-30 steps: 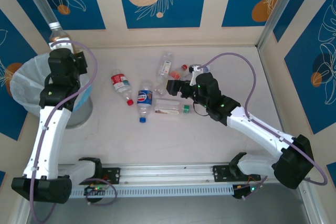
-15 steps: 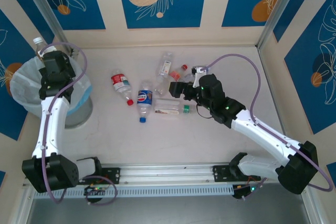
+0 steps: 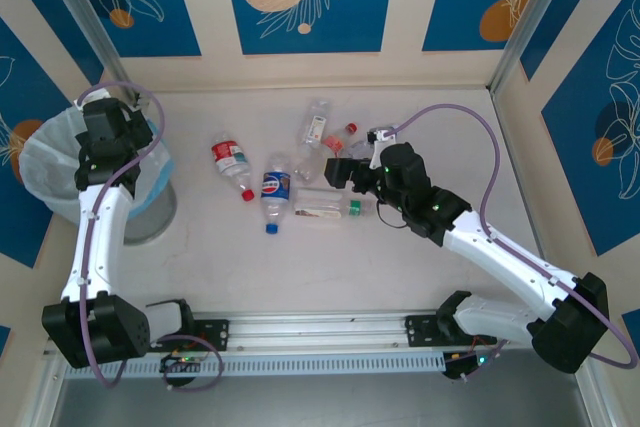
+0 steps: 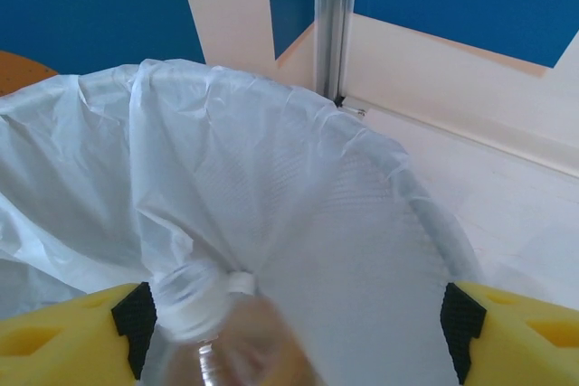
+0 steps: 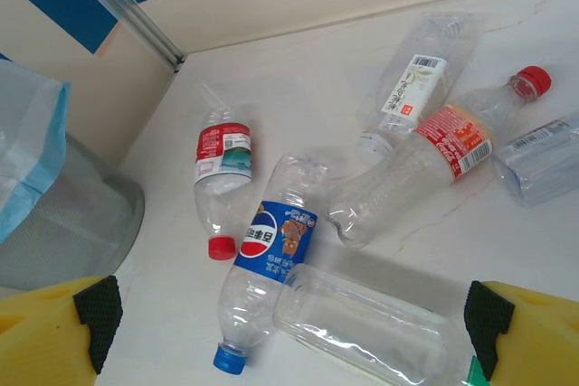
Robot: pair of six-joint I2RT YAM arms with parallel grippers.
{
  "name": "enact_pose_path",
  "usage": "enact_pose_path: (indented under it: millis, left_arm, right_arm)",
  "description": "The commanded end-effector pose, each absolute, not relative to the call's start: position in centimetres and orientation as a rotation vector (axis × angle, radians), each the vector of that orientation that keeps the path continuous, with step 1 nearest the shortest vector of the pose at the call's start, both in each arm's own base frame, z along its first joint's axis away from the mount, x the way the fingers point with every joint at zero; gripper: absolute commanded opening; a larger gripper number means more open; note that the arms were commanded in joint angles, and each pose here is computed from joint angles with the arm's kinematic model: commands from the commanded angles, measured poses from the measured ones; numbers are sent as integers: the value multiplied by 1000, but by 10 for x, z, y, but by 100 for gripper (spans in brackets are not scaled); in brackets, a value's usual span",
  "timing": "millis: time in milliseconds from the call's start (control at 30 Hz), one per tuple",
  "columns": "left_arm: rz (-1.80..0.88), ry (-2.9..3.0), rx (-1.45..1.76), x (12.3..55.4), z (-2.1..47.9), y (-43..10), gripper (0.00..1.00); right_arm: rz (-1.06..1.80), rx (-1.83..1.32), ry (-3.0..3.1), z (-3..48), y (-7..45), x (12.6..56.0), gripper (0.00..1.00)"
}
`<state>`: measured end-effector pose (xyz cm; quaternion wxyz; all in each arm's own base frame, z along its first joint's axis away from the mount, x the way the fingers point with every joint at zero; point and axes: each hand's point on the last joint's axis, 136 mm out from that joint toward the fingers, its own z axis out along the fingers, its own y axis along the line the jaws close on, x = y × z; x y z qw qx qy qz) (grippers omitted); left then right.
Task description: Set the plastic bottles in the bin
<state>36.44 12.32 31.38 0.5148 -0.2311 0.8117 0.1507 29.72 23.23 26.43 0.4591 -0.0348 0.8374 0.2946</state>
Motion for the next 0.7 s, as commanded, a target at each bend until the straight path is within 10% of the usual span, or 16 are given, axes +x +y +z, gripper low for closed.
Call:
enact_pose_path:
  millis: [0, 667]
  left_arm:
    - [331, 1924, -581, 360, 324, 124, 86]
    - [-31, 1917, -452, 362, 339, 64, 99]
  right_arm:
    - [718, -78, 2036, 277, 232, 299, 100]
    - [759, 21, 2057, 259, 231, 304, 100]
